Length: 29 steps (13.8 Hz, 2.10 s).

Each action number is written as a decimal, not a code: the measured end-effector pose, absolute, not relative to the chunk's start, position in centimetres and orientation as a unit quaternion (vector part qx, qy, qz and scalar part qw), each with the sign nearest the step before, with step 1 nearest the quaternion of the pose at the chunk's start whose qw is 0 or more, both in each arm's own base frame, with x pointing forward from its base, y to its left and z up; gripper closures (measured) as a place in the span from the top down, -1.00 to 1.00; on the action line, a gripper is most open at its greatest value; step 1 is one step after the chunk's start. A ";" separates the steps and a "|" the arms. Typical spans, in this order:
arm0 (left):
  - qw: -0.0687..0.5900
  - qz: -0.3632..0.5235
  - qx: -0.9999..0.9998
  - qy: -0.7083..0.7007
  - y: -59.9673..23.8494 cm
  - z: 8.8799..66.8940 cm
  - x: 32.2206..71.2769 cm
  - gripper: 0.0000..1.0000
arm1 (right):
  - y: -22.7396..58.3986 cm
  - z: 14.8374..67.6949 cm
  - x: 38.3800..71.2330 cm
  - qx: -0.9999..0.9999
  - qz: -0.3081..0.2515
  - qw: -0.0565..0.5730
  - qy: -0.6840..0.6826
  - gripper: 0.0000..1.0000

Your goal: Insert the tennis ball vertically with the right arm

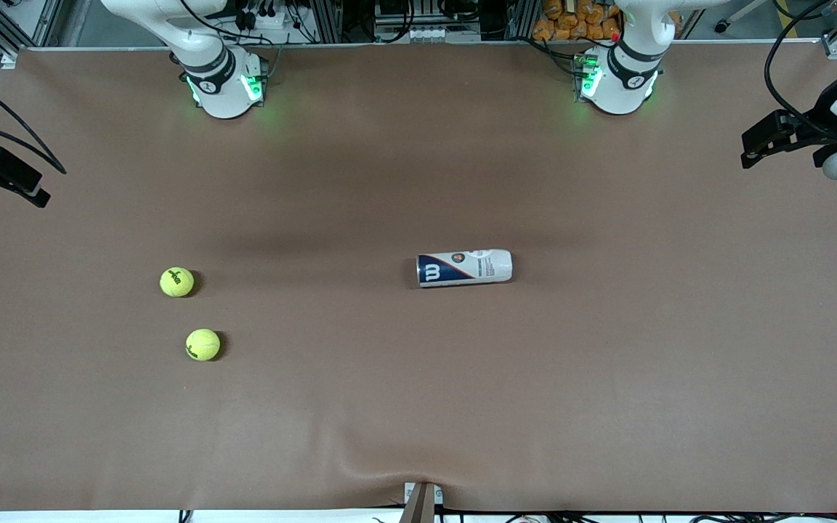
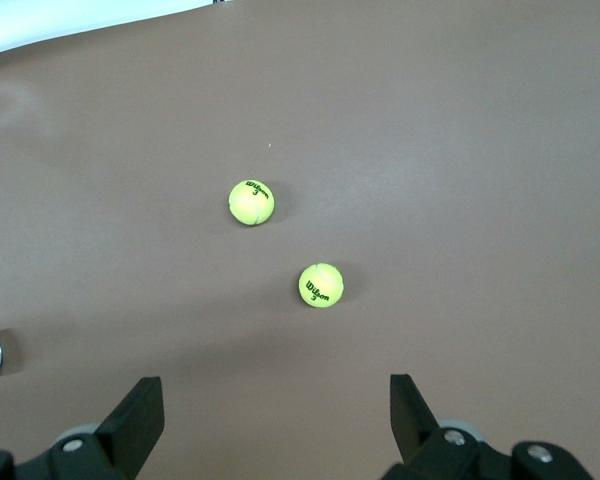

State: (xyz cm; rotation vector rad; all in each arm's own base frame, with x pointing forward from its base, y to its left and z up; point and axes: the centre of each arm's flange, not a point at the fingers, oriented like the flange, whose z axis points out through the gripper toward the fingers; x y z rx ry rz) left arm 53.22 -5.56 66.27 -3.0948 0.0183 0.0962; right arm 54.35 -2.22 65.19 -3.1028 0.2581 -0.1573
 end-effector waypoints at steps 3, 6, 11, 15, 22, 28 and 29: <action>0.023 0.031 -0.999 0.006 -5.6 66.3 53.2 1.00 | -2.2 65.2 54.4 -0.995 -0.050 0.012 0.083 1.00; 0.022 0.029 -0.999 0.006 -5.6 66.5 53.2 1.00 | -2.2 65.2 54.4 -0.995 -0.050 0.012 0.083 1.00; 0.022 0.030 -0.999 0.019 -6.9 66.3 53.2 1.00 | -2.3 65.2 54.4 -0.995 -0.050 0.012 0.083 1.00; 0.024 0.049 -0.996 0.075 -13.0 64.0 53.5 1.00 | -2.3 65.2 54.4 -0.995 -0.050 0.012 0.084 1.00; 0.018 0.056 -0.986 0.156 -22.7 58.5 54.8 1.00 | -2.3 65.2 54.4 -0.995 -0.050 0.012 0.083 1.00; 0.060 0.062 -0.961 0.263 -35.0 50.2 54.1 1.00 | -2.0 63.6 55.2 -0.996 -0.035 0.010 0.081 1.00; 0.065 0.070 -0.955 0.279 -36.5 48.4 53.9 1.00 | -2.0 62.7 55.7 -0.996 -0.027 0.009 0.081 1.00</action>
